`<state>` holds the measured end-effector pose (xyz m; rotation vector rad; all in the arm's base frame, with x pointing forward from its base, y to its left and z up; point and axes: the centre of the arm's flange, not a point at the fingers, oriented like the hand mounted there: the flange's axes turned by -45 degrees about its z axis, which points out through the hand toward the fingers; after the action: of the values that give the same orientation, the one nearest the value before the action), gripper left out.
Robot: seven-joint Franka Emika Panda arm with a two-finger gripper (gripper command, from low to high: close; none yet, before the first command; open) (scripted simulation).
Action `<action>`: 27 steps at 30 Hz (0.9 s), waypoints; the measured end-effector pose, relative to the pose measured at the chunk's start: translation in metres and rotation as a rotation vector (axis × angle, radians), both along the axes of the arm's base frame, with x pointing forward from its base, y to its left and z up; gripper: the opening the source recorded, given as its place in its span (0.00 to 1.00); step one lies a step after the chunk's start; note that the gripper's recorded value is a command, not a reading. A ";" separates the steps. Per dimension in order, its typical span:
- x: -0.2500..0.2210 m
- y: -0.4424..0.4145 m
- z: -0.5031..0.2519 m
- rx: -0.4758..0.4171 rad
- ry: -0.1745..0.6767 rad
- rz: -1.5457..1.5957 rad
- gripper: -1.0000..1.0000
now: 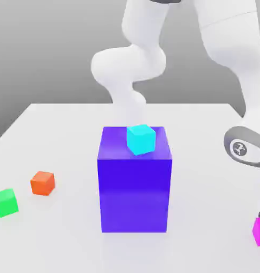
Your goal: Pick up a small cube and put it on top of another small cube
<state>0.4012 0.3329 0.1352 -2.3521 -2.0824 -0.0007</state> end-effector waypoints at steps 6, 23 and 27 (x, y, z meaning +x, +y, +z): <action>0.000 0.000 0.018 -0.001 0.001 0.001 0.00; 0.081 -0.357 0.086 -0.038 -0.021 -1.137 0.00; 0.053 -0.456 0.093 -0.036 -0.020 -1.473 0.00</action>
<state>0.4541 -0.1234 0.2285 -3.1788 0.0384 0.0121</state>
